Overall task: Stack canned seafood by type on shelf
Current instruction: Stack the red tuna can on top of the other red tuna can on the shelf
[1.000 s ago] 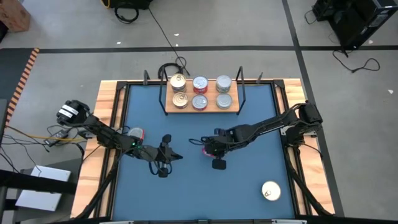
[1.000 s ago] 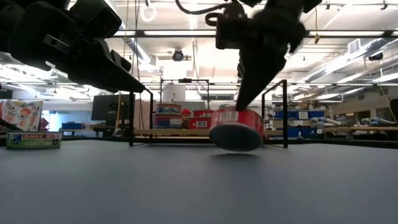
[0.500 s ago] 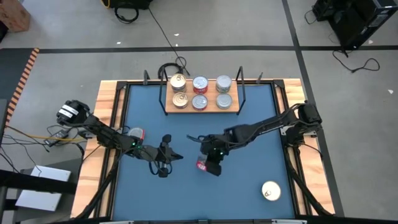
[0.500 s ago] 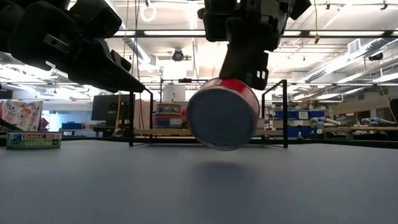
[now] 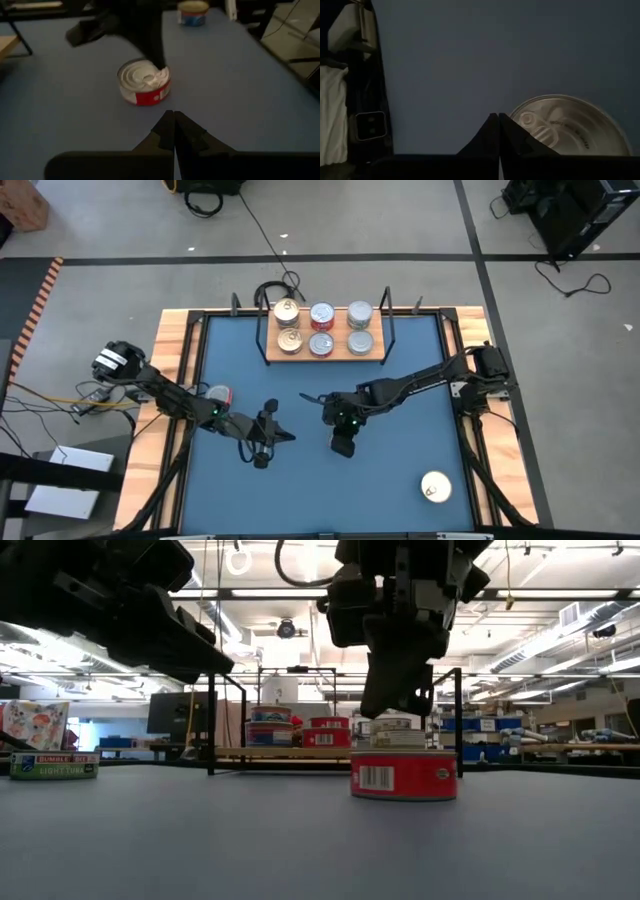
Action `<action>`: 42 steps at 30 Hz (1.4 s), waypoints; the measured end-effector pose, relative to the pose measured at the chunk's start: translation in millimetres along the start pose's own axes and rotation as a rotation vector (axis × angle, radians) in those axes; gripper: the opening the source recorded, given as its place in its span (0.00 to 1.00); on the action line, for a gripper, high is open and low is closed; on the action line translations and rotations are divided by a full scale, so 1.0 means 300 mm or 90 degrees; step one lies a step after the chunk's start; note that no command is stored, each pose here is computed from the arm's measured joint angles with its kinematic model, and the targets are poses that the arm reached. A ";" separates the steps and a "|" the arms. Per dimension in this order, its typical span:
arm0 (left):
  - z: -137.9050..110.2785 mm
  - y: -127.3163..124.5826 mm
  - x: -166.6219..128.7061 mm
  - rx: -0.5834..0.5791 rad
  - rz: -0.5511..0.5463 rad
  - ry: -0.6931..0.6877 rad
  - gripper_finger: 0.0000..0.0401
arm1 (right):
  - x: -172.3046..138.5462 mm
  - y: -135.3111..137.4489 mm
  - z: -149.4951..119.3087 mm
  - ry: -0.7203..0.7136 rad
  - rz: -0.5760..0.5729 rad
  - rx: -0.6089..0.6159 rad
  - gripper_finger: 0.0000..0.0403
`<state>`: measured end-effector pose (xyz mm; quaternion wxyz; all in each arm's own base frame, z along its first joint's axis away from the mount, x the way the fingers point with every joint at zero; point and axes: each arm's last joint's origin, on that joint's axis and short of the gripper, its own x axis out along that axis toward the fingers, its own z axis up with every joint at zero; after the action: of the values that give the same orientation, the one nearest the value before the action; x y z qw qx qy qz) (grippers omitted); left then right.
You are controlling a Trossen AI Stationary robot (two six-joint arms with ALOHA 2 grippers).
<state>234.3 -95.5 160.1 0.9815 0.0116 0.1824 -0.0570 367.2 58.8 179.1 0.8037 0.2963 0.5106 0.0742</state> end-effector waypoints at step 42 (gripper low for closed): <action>-0.009 0.010 0.000 0.005 0.033 0.014 0.01 | 0.103 0.130 -0.196 0.088 -0.292 -0.519 0.02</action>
<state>233.8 -92.4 157.7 0.9805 0.0207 0.1925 -0.0322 338.1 127.2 158.8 0.8143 -0.1694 0.5445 0.1088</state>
